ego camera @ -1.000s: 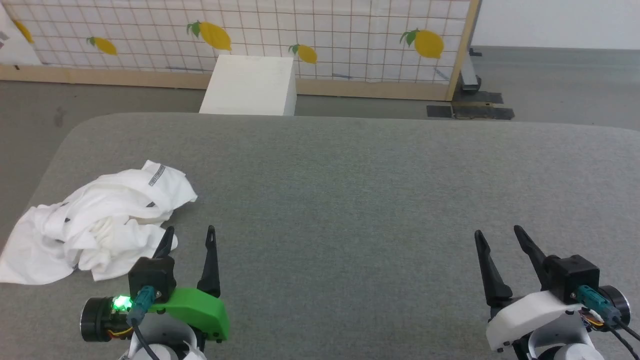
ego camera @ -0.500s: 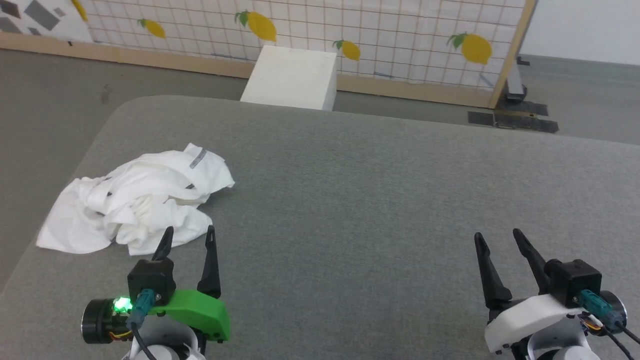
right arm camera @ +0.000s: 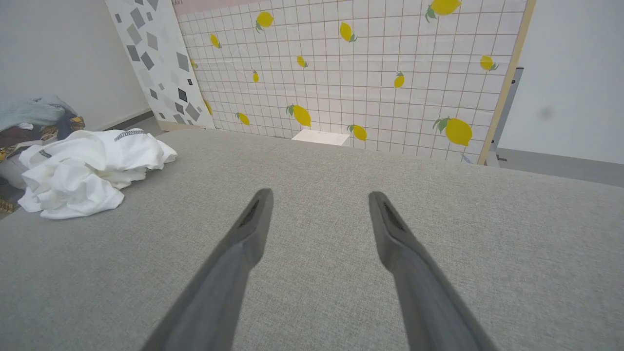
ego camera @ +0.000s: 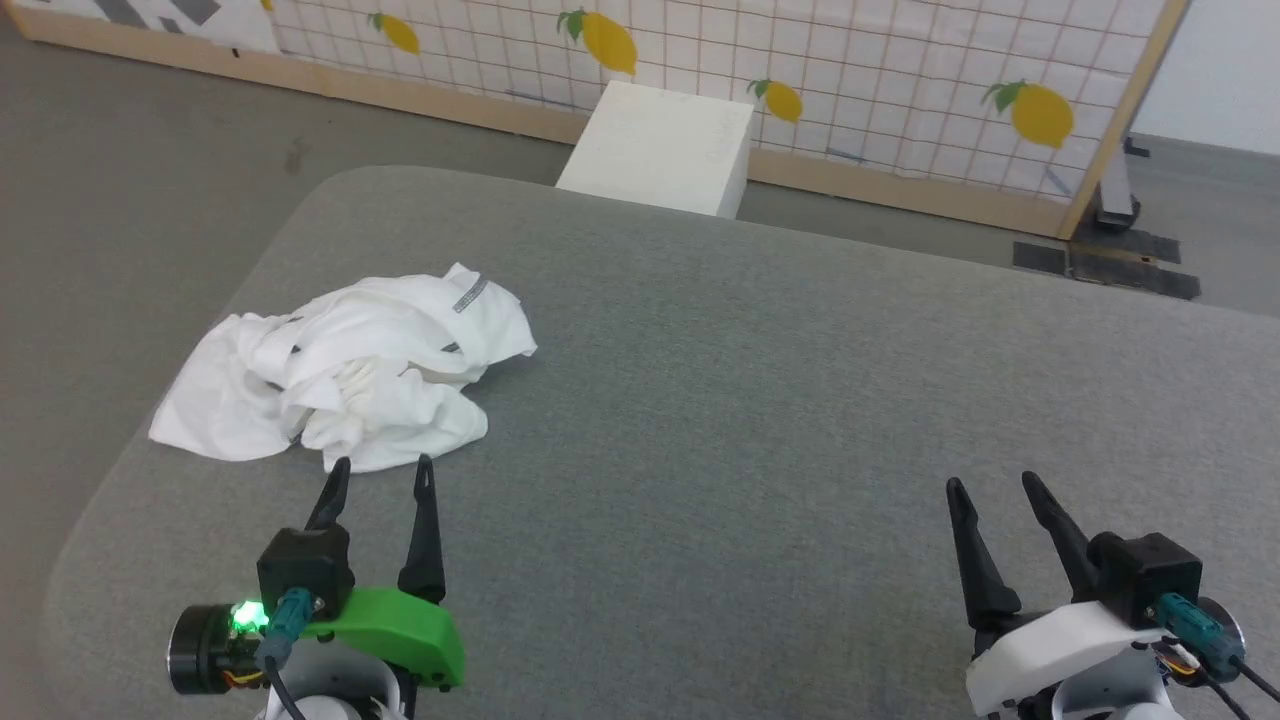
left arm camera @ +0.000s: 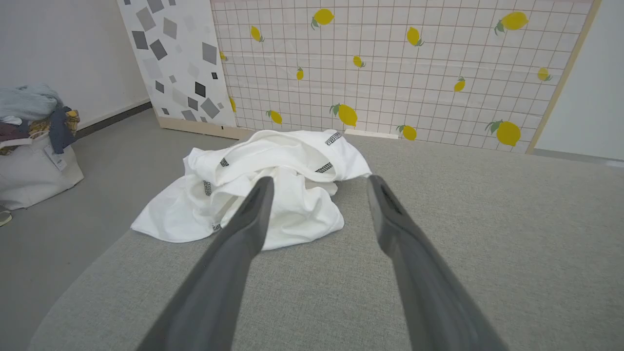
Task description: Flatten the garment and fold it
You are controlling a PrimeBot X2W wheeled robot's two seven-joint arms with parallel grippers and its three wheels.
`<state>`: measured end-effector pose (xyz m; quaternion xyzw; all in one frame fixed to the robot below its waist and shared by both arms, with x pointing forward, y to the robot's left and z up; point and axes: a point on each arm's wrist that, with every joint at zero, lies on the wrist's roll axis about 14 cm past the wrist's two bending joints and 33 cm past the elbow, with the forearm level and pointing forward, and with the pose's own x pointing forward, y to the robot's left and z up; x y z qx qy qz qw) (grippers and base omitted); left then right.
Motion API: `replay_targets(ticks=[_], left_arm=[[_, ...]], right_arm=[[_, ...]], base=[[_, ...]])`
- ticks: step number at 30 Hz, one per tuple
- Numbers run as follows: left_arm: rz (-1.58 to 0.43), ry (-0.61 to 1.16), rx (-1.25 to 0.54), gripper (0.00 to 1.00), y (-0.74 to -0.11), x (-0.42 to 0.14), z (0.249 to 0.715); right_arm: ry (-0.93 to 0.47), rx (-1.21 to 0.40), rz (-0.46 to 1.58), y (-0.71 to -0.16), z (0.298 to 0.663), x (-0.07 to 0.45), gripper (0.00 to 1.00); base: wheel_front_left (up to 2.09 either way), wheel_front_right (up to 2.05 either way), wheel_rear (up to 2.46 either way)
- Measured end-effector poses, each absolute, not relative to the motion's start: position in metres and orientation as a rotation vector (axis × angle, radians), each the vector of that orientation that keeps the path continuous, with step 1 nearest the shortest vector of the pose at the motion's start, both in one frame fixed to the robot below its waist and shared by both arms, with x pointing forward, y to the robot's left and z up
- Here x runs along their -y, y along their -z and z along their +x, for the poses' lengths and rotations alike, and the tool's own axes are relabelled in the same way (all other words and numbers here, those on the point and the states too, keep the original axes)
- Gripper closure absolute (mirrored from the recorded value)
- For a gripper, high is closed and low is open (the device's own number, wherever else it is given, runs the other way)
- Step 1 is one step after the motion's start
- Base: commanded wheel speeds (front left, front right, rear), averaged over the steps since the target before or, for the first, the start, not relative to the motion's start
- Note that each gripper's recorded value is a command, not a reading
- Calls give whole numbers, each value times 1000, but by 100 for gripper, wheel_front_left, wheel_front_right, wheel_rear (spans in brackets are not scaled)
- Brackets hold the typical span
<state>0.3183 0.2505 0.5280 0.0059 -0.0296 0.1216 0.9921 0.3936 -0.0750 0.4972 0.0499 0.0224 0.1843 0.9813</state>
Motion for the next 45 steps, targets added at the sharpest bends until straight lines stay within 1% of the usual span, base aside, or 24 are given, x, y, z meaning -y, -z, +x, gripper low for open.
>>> replay_targets(ticks=[25,45], left_arm=[[4,-383,81,0,-525,-284,281],[5,-469,94,0,-523,-301,259]], right_arm=[[-519,-56,121,-488,395,22,0],[-592,-65,138,-480,394,-4,0]], base=[[0,0,0],[0,0,0]])
